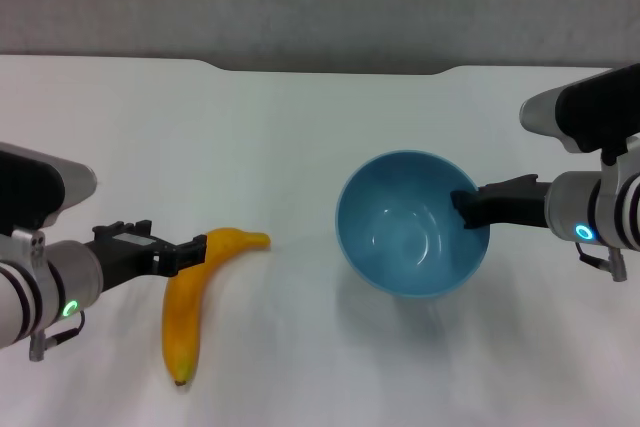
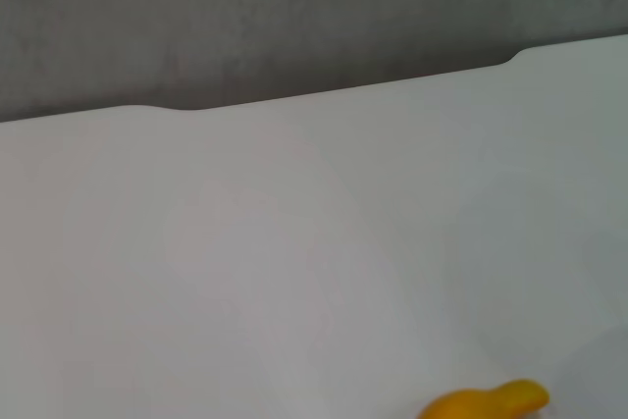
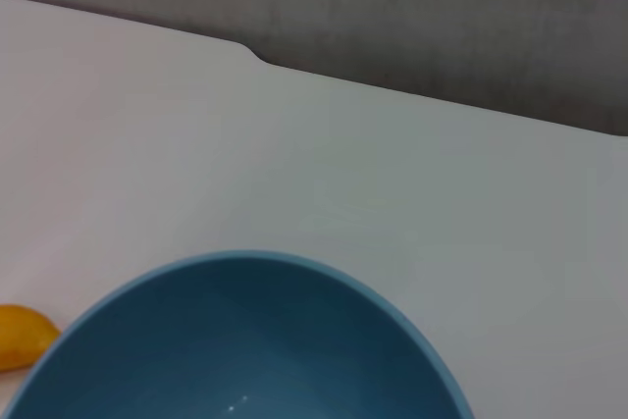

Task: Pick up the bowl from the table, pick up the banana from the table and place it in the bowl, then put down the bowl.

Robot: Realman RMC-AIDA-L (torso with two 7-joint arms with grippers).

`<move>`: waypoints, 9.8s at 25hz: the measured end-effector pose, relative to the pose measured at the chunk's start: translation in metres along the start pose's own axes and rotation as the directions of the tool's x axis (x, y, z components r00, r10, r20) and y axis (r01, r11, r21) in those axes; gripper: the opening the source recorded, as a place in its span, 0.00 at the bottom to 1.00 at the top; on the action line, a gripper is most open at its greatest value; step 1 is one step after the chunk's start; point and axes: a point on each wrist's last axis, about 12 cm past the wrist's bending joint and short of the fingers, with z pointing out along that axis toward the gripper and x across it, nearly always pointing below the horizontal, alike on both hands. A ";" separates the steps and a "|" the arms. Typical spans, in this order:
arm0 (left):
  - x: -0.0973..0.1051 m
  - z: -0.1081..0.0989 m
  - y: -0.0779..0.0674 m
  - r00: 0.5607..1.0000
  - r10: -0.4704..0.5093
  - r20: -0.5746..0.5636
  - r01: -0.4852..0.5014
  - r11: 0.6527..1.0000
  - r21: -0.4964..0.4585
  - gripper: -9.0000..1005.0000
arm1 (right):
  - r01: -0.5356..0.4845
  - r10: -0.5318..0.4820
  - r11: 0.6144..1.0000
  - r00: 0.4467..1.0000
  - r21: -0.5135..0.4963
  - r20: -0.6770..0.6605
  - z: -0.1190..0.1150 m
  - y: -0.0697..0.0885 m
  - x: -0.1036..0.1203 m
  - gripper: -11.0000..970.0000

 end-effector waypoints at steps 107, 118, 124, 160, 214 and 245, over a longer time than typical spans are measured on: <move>-0.070 -0.001 -0.091 0.961 -0.021 0.276 -0.047 0.970 0.239 0.54 | -0.079 0.081 0.980 0.997 -0.184 0.008 0.020 0.047 -0.017 0.10; -0.070 -0.012 -0.068 0.953 -0.051 0.299 -0.006 0.982 0.187 0.88 | -0.126 0.125 0.981 0.992 -0.149 -0.015 0.019 0.030 -0.010 0.11; -0.066 -0.028 -0.024 0.941 -0.090 0.325 0.067 0.994 0.081 0.90 | -0.137 0.132 0.981 0.990 -0.138 -0.046 0.019 0.020 -0.015 0.11; -0.040 -0.021 0.013 0.961 -0.141 0.238 0.144 0.990 0.008 0.90 | -0.110 0.042 0.976 0.940 -0.186 -0.339 0.054 0.034 -0.022 0.13; -0.018 -0.032 0.032 0.952 -0.189 0.239 0.210 0.975 -0.066 0.90 | -0.023 0.002 0.984 0.993 -0.179 -0.118 0.016 0.011 -0.003 0.66; 0.024 -0.025 -0.006 0.915 0.119 0.385 0.031 0.931 -0.363 0.90 | 0.096 -0.135 0.988 0.923 0.124 0.360 -0.029 -0.020 0.068 0.92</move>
